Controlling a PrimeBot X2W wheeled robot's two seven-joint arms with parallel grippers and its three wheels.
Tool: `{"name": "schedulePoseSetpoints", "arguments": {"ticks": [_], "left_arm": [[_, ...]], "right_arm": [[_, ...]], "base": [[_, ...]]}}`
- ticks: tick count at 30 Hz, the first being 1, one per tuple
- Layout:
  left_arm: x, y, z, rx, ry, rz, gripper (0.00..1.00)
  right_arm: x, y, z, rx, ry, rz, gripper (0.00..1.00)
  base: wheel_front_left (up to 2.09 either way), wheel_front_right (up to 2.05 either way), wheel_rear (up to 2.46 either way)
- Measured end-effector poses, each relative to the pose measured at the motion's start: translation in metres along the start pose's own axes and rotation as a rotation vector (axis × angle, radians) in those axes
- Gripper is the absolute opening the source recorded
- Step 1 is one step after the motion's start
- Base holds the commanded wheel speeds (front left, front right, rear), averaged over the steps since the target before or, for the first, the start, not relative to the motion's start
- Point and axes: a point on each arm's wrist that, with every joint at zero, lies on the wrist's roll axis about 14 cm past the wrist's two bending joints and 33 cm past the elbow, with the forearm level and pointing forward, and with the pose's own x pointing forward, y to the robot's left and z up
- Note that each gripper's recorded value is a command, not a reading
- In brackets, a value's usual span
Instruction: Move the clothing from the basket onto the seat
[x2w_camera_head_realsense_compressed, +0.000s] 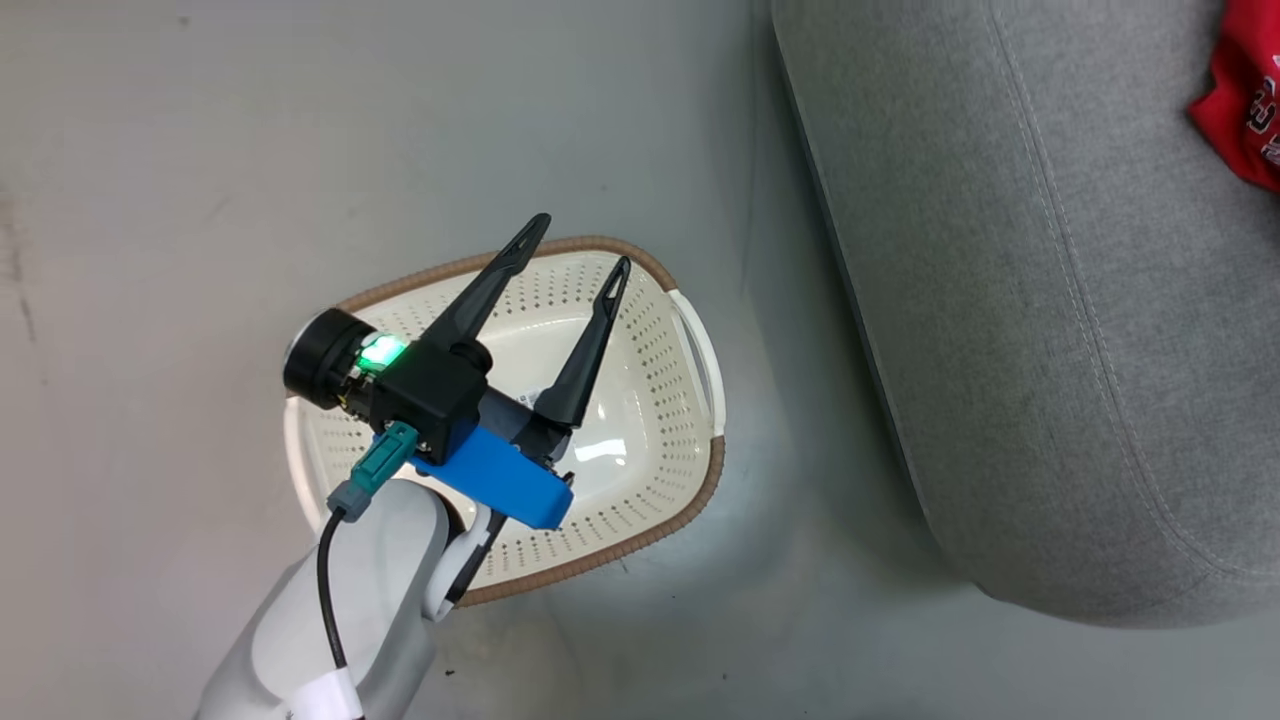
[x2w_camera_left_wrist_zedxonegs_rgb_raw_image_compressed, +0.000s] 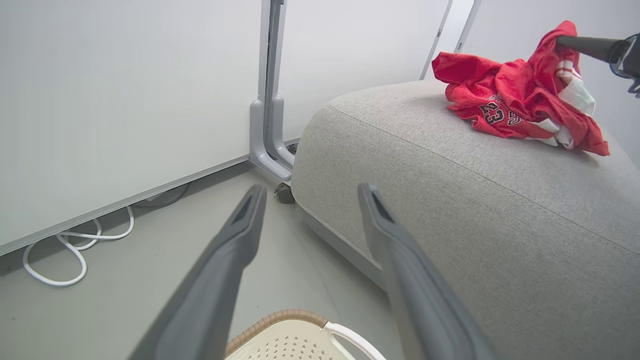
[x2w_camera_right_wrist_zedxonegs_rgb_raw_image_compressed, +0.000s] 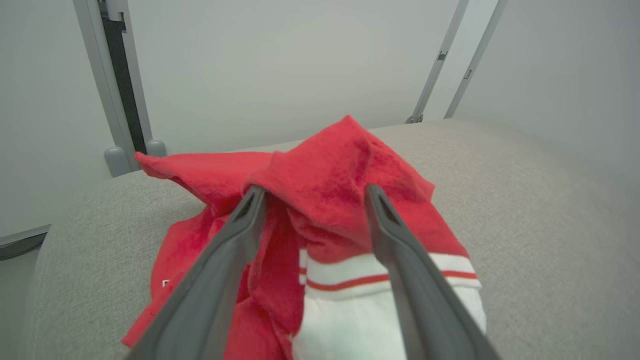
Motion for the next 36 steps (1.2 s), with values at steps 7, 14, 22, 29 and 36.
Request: {"name": "schedulePoseSetpoints", "arguments": {"ticks": [7, 14, 22, 29, 36], "left_arm": [[-0.022, -0.003, 0.022, -0.023, -0.024, 0.073, 1.00], [-0.060, -0.008, 0.041, -0.024, -0.040, 0.167, 1.00], [-0.104, -0.014, 0.069, -0.013, -0.106, 0.274, 1.00], [-0.152, -0.001, 0.081, 0.004, -0.146, 0.411, 1.00], [-0.201, 0.013, 0.084, 0.008, -0.178, 0.551, 1.00]], "right_arm": [[-0.028, 0.008, 0.002, 0.003, -0.014, 0.056, 1.00], [-0.074, 0.040, 0.006, 0.061, -0.041, 0.151, 1.00], [-0.129, 0.069, 0.020, 0.112, -0.075, 0.247, 1.00], [-0.172, 0.106, 0.037, 0.165, -0.114, 0.355, 1.00], [-0.210, 0.140, 0.046, 0.183, -0.127, 0.473, 1.00]], "base": [[0.00, 0.00, 0.00], [0.00, 0.00, 0.00], [0.00, 0.00, 0.00], [0.00, 0.00, 0.00], [0.00, 0.00, 0.00]]}}
